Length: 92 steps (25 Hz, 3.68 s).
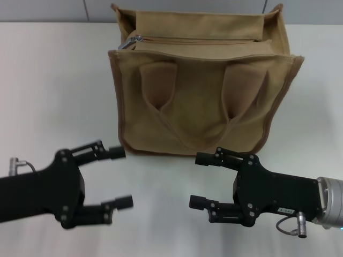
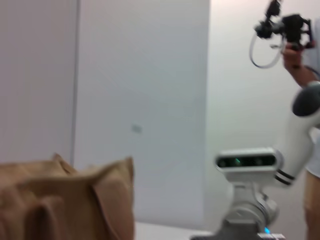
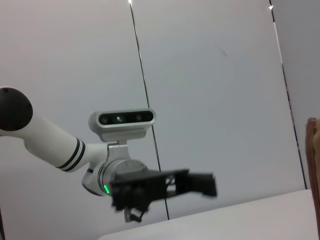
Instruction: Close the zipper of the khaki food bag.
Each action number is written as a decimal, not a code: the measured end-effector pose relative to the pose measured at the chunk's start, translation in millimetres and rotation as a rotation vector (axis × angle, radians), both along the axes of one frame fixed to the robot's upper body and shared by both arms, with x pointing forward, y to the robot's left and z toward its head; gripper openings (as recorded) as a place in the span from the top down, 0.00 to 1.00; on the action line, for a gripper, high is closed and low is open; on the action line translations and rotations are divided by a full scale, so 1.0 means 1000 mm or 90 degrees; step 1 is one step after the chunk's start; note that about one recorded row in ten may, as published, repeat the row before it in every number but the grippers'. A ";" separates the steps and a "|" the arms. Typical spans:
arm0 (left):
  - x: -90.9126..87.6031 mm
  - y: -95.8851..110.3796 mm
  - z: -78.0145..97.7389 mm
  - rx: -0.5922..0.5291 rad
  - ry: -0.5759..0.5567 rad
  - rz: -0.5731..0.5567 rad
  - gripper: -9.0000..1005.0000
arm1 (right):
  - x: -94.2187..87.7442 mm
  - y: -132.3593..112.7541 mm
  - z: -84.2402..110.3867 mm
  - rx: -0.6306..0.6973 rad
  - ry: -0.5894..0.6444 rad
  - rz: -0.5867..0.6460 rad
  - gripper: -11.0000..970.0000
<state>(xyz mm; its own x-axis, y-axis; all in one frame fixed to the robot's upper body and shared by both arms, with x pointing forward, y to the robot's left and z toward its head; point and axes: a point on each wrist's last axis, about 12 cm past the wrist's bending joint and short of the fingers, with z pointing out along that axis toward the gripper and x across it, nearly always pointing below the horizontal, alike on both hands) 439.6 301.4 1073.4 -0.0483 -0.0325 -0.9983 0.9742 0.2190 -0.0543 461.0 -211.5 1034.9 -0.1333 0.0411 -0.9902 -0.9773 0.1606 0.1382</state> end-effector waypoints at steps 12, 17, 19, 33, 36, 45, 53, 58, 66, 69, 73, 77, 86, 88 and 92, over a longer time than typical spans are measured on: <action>0.025 0.013 0.005 -0.048 -0.065 0.200 0.17 | -0.010 0.015 -0.001 0.033 -0.037 0.012 0.18; 0.056 0.005 -0.005 0.014 -0.038 0.261 0.17 | -0.015 0.021 -0.001 0.046 -0.054 0.014 0.18; 0.071 -0.001 -0.004 0.036 -0.041 0.266 0.17 | -0.016 0.022 -0.001 0.050 -0.051 0.016 0.18; 0.087 -0.009 0.010 0.030 -0.081 0.255 0.18 | -0.023 0.023 -0.003 0.058 -0.043 0.009 0.18; 0.079 -0.002 0.012 0.021 -0.091 0.250 0.18 | -0.024 0.023 -0.003 0.059 -0.043 0.010 0.18; 0.068 0.030 0.017 -0.010 -0.104 0.358 0.18 | -0.020 0.028 -0.004 0.052 -0.041 0.012 0.18; 0.085 0.006 0.005 0.072 -0.070 0.308 0.18 | -0.019 0.031 -0.005 0.044 -0.036 0.006 0.18; 0.092 -0.004 0.004 0.098 -0.079 0.291 0.19 | -0.019 0.031 -0.006 0.042 -0.035 0.002 0.18; 0.104 -0.013 0.010 0.017 -0.069 0.334 0.19 | -0.019 0.033 -0.006 0.044 -0.032 0.000 0.18; 0.104 -0.013 0.011 0.012 -0.069 0.335 0.19 | -0.020 0.032 -0.007 0.041 -0.030 -0.002 0.18; 0.104 -0.015 0.009 0.010 -0.063 0.334 0.19 | -0.019 0.033 -0.008 0.037 -0.028 -0.005 0.18; 0.104 -0.015 0.009 0.008 -0.061 0.332 0.19 | -0.019 0.033 -0.008 0.037 -0.029 -0.004 0.18; 0.108 -0.022 0.006 0.036 -0.027 0.309 0.19 | -0.018 0.033 -0.008 0.036 -0.031 -0.005 0.18; 0.111 -0.022 0.008 0.031 -0.022 0.314 0.19 | -0.018 0.034 -0.008 0.037 -0.030 -0.005 0.18; 0.111 -0.023 0.008 0.029 -0.019 0.315 0.20 | -0.018 0.034 -0.008 0.037 -0.030 -0.005 0.18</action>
